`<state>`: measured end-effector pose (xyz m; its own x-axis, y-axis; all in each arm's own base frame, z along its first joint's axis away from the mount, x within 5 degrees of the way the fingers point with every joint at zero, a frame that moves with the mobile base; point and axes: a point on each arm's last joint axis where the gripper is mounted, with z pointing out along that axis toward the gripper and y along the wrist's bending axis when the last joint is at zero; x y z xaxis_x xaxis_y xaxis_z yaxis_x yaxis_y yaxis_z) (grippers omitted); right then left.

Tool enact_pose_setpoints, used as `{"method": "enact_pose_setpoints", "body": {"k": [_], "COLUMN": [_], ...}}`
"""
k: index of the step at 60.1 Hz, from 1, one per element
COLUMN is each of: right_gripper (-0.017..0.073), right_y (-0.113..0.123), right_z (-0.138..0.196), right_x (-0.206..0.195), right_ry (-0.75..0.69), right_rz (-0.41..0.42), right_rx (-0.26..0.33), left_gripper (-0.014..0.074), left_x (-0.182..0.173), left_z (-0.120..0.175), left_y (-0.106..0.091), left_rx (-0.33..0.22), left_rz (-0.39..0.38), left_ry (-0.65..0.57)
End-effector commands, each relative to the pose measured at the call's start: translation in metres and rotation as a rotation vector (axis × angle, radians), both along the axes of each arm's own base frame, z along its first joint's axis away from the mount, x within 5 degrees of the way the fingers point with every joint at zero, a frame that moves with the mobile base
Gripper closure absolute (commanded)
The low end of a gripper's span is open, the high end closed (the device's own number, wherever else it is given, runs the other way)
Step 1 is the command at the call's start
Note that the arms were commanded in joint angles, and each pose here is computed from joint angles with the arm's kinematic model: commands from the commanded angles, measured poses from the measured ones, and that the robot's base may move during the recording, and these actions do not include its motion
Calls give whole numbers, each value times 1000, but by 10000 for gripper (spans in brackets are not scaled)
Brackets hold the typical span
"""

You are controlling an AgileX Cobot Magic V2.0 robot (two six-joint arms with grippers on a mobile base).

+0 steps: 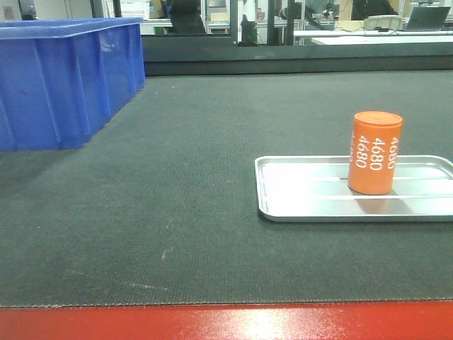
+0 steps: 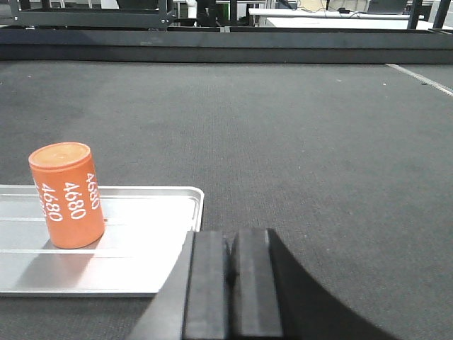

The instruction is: Grab orange capacitor from left shelf to right conveyor

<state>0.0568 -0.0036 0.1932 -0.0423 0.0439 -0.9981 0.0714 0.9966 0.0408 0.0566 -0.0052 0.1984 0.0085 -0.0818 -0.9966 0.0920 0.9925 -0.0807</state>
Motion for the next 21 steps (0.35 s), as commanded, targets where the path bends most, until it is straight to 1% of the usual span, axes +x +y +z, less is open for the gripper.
{"method": "enact_pose_setpoints", "body": {"k": [1, 21], "right_gripper": [510, 510], "right_y": [-1, -1], "right_z": [9, 9], "right_x": [-2, -2], "right_ry": [-115, -115], "right_rz": [-14, -14], "right_rx": [-10, -10], "left_gripper": [699, 699], "left_x": [-2, -2], "left_z": [11, 11], "left_y": [0, 0], "left_rx": [-10, -10], "left_rz": [1, 1], "left_ry": [-114, -114]}}
